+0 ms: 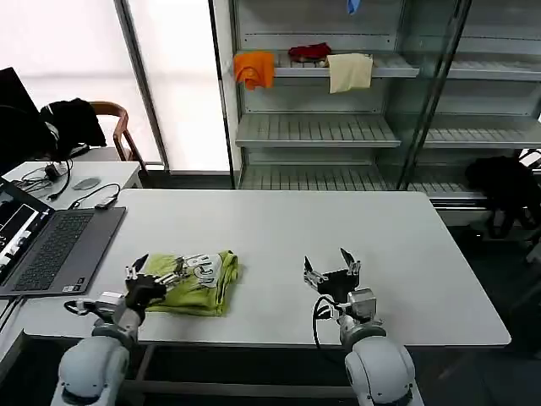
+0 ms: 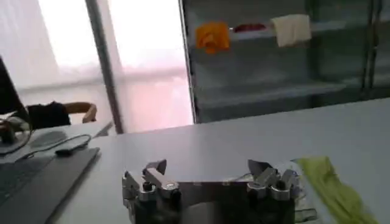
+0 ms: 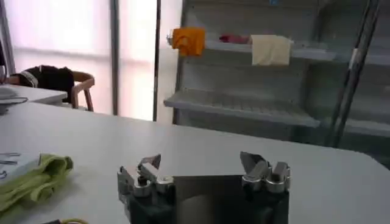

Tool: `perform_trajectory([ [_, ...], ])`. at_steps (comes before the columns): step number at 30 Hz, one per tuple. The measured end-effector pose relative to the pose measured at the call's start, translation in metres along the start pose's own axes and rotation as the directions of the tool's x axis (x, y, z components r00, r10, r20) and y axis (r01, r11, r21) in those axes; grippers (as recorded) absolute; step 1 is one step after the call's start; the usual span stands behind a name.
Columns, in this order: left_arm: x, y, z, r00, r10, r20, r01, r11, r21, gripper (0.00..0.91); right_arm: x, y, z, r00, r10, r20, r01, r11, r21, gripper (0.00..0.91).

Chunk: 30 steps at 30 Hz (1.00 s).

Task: Fold and organize the clothes.

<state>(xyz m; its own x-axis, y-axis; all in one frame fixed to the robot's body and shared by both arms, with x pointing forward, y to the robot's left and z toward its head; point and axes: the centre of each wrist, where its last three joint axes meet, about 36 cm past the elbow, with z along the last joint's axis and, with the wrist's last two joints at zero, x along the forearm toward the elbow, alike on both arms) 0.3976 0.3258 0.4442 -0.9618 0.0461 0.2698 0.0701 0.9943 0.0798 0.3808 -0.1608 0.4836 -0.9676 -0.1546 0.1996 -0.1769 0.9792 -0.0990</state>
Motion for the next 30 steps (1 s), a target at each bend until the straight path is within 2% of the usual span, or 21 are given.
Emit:
perform_trajectory([
  [6,-0.005,0.022,0.012,0.999,-0.029,-0.042,0.032,0.997,0.066,0.907,0.002,-0.003,0.001,1.0,0.008,-0.003,-0.008,1.0,0.003,0.907],
  [17,-0.015,0.038,0.032,0.994,-0.045,-0.095,0.055,0.993,0.107,0.897,-0.002,-0.001,0.002,1.0,0.006,-0.005,-0.006,1.0,-0.008,0.907],
  [18,-0.015,0.038,0.033,0.994,-0.044,-0.097,0.055,0.993,0.109,0.806,-0.003,0.0,0.003,1.0,0.006,-0.005,-0.006,1.0,-0.009,0.907],
  [19,-0.015,0.038,0.034,0.994,-0.041,-0.098,0.052,0.992,0.112,0.514,-0.003,0.0,0.003,1.0,0.005,-0.005,-0.005,1.0,-0.009,0.907],
  [20,-0.015,0.038,0.035,0.994,-0.038,-0.099,0.05,0.992,0.115,0.514,-0.003,0.0,0.003,1.0,0.004,-0.005,-0.004,1.0,-0.01,0.907],
  [21,-0.016,0.038,0.035,0.994,-0.035,-0.1,0.047,0.992,0.118,0.312,-0.003,0.0,0.004,1.0,0.003,-0.005,-0.003,1.0,-0.01,0.907],
  [23,-0.016,0.037,0.037,0.994,-0.029,-0.101,0.041,0.992,0.121,0.202,-0.003,0.0,0.004,1.0,-0.001,-0.003,0.001,1.0,-0.008,0.907],
  [24,-0.016,0.036,0.037,0.994,-0.026,-0.102,0.039,0.992,0.123,0.101,-0.003,0.0,0.004,1.0,-0.003,-0.002,0.003,1.0,-0.007,0.907],
  [26,-0.016,0.034,0.039,0.994,-0.021,-0.104,0.034,0.991,0.126,0.01,-0.003,0.0,0.005,1.0,-0.004,-0.002,0.004,1.0,-0.007,0.907],
  [30,-0.015,0.032,0.041,0.994,-0.009,-0.109,0.024,0.99,0.137,0.01,-0.003,-0.001,0.005,1.0,-0.002,-0.002,0.002,1.0,-0.006,0.907],
])
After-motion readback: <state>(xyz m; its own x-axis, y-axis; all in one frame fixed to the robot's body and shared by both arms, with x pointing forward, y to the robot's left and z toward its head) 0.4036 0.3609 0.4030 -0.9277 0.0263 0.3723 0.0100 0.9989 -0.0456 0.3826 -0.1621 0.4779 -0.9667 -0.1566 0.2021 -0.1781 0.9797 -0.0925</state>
